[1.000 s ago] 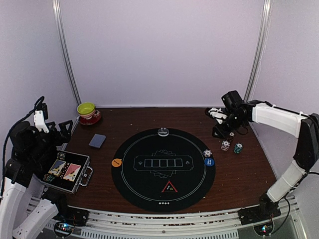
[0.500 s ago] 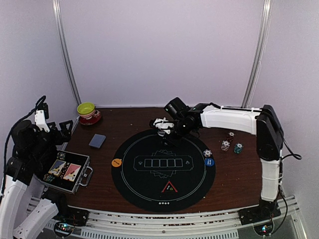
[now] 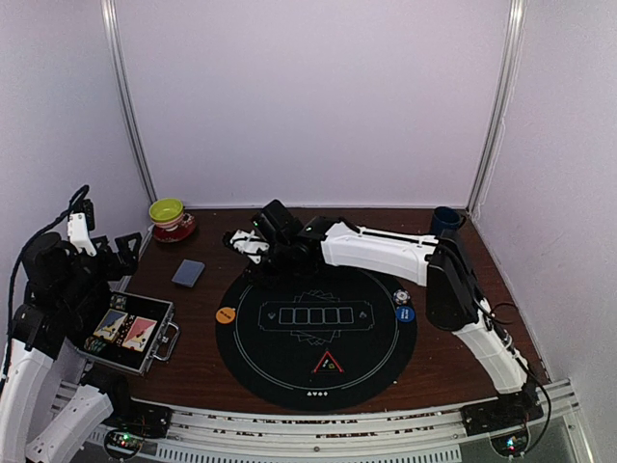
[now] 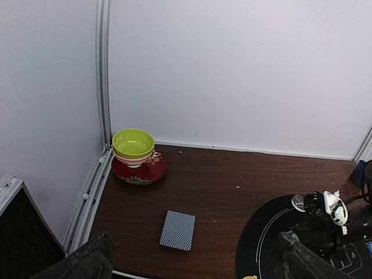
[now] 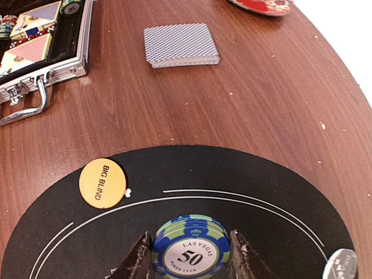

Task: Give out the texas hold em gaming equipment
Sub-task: Place the poker chips pile in the big blind area.

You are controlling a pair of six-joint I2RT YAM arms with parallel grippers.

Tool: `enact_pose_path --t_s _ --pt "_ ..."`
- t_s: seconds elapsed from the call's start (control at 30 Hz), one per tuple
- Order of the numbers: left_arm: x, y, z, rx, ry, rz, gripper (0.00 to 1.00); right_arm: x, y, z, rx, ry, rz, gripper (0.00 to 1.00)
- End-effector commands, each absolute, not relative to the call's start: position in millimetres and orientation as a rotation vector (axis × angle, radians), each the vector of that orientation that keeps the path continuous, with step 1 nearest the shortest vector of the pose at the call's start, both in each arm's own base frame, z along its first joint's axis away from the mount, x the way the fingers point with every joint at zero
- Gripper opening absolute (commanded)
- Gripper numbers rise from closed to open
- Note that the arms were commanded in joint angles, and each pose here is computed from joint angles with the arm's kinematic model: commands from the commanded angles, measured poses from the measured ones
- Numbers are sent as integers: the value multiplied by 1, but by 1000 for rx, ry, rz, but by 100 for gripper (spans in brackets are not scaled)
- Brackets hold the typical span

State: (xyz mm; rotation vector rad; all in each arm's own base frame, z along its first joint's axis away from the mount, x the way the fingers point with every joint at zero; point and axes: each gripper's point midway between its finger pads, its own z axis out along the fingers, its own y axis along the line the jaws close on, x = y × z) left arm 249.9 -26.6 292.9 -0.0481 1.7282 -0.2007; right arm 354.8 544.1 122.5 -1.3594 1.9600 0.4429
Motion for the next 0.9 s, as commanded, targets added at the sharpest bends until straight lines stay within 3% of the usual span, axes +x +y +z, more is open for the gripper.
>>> enact_pose_path --t_s 0.0,0.43,0.87 --pt "253 -27 302 -37 1686 -204 98 348 569 118 -1309 1919 431 36" --pt "252 -26 301 -43 1685 -198 98 356 594 83 -1272 1841 241 37" --pt "253 -24 300 -51 1688 -187 98 358 605 72 -1302 1805 240 37"
